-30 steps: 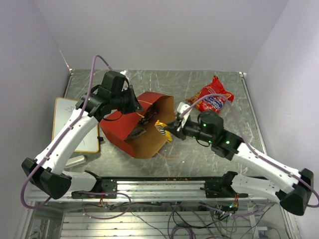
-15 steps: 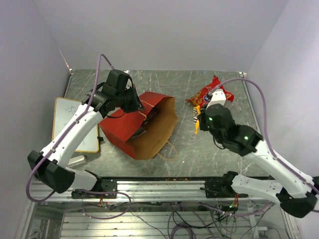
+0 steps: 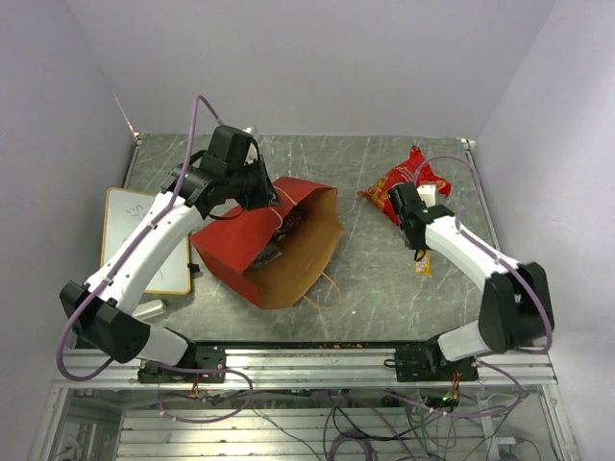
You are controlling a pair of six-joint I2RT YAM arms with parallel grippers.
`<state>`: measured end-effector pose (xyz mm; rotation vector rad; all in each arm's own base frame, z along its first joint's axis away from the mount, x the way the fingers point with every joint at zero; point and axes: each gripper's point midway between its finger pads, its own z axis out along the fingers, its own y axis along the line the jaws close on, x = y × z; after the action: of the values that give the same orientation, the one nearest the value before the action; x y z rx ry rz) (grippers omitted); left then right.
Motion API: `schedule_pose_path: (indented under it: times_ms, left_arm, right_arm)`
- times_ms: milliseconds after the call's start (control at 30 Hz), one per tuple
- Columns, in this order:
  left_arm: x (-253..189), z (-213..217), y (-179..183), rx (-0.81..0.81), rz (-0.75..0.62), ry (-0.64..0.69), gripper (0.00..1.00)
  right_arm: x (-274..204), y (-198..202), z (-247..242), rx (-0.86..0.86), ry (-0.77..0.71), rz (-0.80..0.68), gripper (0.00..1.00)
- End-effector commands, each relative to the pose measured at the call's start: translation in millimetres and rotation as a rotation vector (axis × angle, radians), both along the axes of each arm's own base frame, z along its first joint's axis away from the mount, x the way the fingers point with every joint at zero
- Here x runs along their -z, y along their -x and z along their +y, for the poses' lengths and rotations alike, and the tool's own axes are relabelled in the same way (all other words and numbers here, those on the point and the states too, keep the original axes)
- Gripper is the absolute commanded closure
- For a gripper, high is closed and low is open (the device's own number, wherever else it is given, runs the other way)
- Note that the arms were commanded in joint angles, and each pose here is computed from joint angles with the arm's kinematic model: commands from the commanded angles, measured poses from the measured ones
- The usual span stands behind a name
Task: Take the snacks out of the paper bag
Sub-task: Place the snack at the center of the board, then take out the snack from the paper bag.
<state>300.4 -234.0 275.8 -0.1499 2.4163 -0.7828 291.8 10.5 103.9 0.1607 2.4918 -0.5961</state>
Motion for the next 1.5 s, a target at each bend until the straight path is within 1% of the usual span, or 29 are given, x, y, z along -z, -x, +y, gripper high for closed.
schedule_pose_path:
  times_ms: [0,133,333,367,433,500,567,667,700,767,833,900,1033,1167,1233,1300,1333,1467]
  left_arm:
    - [-13,2,-1,0.027,-0.025,-0.011,0.93]
    - [-9,3,4,0.05,-0.001,-0.028,0.93]
    - [-6,4,9,0.058,0.006,-0.027,0.93]
    - [-7,4,9,0.063,0.007,-0.024,0.93]
    - [-8,3,10,0.067,0.003,-0.012,0.93]
    - [-9,1,10,0.07,-0.007,0.001,0.93]
    - [-9,1,9,0.069,-0.017,0.004,0.93]
    - [-7,0,8,0.066,-0.029,0.018,0.93]
    - [-7,-1,8,0.066,-0.033,0.023,0.93]
    - [-6,-2,8,0.067,-0.033,0.026,0.93]
    - [-7,-2,8,0.076,-0.036,0.028,0.93]
    - [-9,-1,8,0.08,-0.044,0.022,0.93]
    - [-13,0,10,0.082,-0.054,0.022,0.93]
    - [-14,-1,17,0.086,-0.041,0.051,0.93]
    - [-15,-1,19,0.081,-0.041,0.06,0.93]
    - [-16,-1,20,0.078,-0.039,0.064,0.93]
    - [-16,-1,20,0.079,-0.038,0.067,0.93]
    - [-16,-2,24,0.09,-0.03,0.073,0.93]
  right_arm:
    - [22,-15,-15,0.016,0.045,0.047,1.0]
    - [44,-16,-12,0.015,0.041,0.119,1.0]
    - [59,-29,4,0.024,-0.017,0.154,1.0]
    - [61,-31,6,0.031,-0.027,0.161,0.97]
    - [59,-38,16,0.015,-0.077,0.151,0.82]
    - [48,-43,25,0.008,-0.133,0.127,0.63]
    - [32,-43,31,0.002,-0.177,0.089,0.49]
    - [13,-32,40,-0.028,-0.261,0.038,0.33]
    - [10,-26,42,-0.037,-0.286,0.027,0.29]
    - [9,-13,52,-0.075,-0.355,0.029,0.28]
    - [8,-1,68,-0.142,-0.449,0.039,0.29]
    - [1,6,84,-0.214,-0.54,0.015,0.29]
    - [-27,5,111,-0.372,-0.663,-0.131,0.29]
    - [-69,7,147,-0.597,-0.743,-0.271,0.29]
    - [-88,12,168,-0.739,-0.763,-0.339,0.29]
    - [-106,19,189,-0.907,-0.734,-0.419,0.3]
    - [-112,31,209,-1.028,-0.724,-0.443,0.3]
    - [-132,62,252,-1.459,-0.633,-0.578,0.31]
